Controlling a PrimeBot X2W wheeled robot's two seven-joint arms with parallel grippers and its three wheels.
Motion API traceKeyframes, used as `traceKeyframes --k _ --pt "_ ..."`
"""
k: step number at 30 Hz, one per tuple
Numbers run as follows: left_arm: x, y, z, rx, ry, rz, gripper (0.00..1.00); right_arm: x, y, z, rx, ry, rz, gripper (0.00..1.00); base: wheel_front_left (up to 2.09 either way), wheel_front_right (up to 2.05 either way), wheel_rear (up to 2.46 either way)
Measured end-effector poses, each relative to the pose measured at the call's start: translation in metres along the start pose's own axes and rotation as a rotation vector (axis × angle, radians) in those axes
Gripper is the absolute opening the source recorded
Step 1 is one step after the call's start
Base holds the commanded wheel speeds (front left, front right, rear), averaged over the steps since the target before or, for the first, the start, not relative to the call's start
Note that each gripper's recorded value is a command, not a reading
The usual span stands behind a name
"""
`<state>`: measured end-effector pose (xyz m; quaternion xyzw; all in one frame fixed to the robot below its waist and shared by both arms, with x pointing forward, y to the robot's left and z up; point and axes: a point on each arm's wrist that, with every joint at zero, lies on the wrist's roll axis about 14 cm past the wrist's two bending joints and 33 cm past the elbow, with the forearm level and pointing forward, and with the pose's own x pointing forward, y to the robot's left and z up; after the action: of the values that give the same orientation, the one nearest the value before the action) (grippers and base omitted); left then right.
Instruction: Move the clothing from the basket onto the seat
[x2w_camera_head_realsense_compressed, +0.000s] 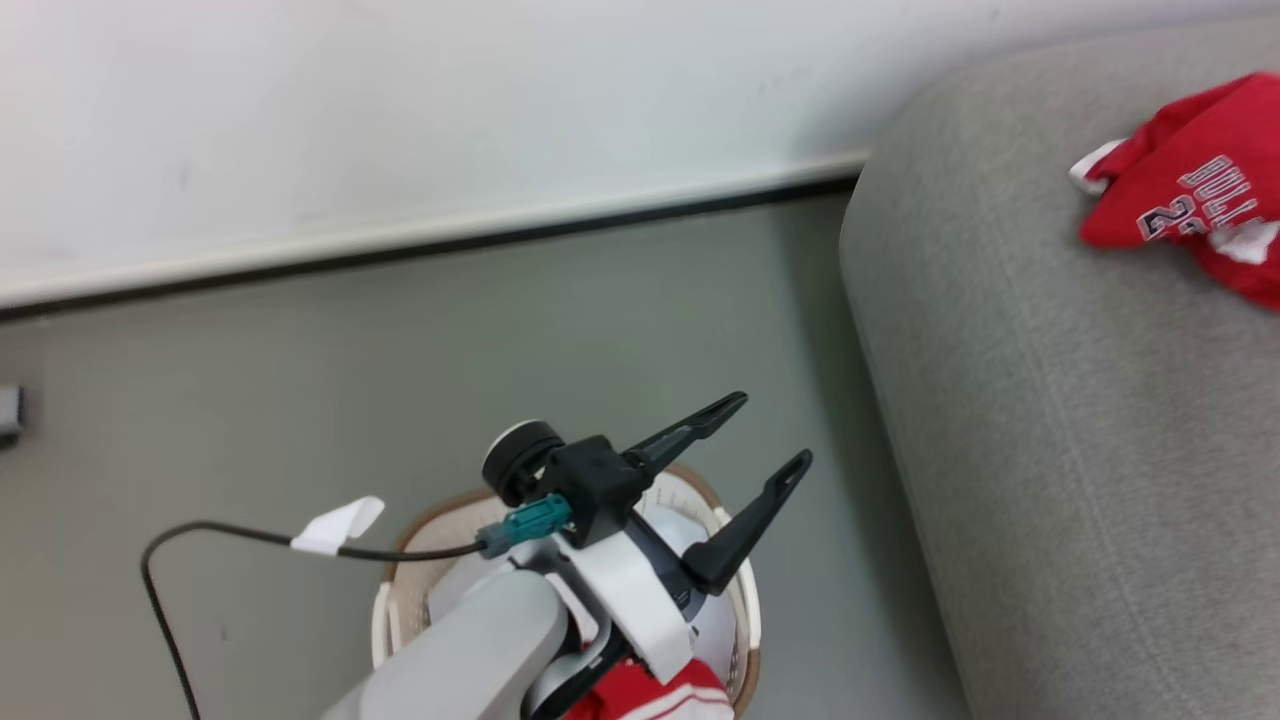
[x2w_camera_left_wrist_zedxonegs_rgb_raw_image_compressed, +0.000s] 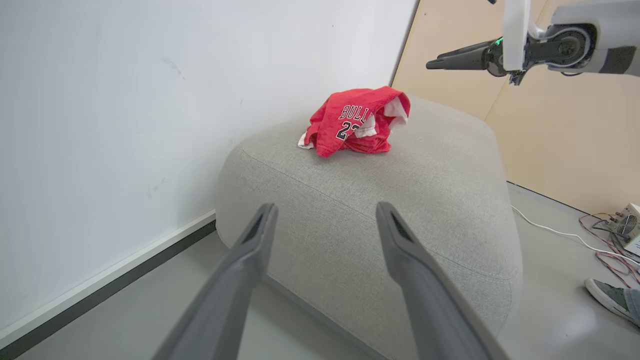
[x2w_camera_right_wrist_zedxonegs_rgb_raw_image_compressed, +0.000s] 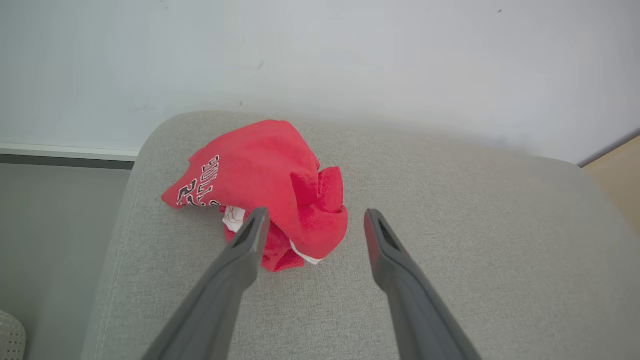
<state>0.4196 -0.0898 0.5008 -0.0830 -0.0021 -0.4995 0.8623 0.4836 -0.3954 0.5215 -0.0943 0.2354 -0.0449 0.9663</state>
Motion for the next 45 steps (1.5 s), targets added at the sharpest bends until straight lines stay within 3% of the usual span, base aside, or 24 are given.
traceKeyframes --k 4,16,24,33,39,45 --pt "-0.01 -0.003 0.026 0.025 -0.047 0.05 1.0 -0.032 0.001 0.038 -0.007 -0.139 0.023 1.0 0.0 0.0 0.0" --pt "-0.06 0.008 0.097 0.137 -0.196 0.249 1.0 -0.125 0.053 0.133 -0.031 -0.578 0.187 1.0 0.0 0.0 0.0" --pt "-0.124 0.054 0.114 0.195 -0.225 0.492 1.0 -0.145 0.092 0.148 0.067 -0.768 0.28 1.0 0.0 0.0 0.0" --pt "-0.199 0.091 0.104 0.208 -0.204 0.745 1.0 -0.153 0.15 0.113 0.26 -0.874 0.358 1.0 0.0 0.0 0.0" --pt "-0.233 0.099 0.103 0.207 -0.227 0.869 1.0 -0.151 0.184 0.064 0.335 -0.806 0.37 1.0 0.0 0.0 0.0" --pt "-0.253 0.086 0.096 0.17 -0.266 0.949 1.0 -0.152 0.215 0.021 0.409 -0.709 0.373 1.0 0.0 0.0 0.0"
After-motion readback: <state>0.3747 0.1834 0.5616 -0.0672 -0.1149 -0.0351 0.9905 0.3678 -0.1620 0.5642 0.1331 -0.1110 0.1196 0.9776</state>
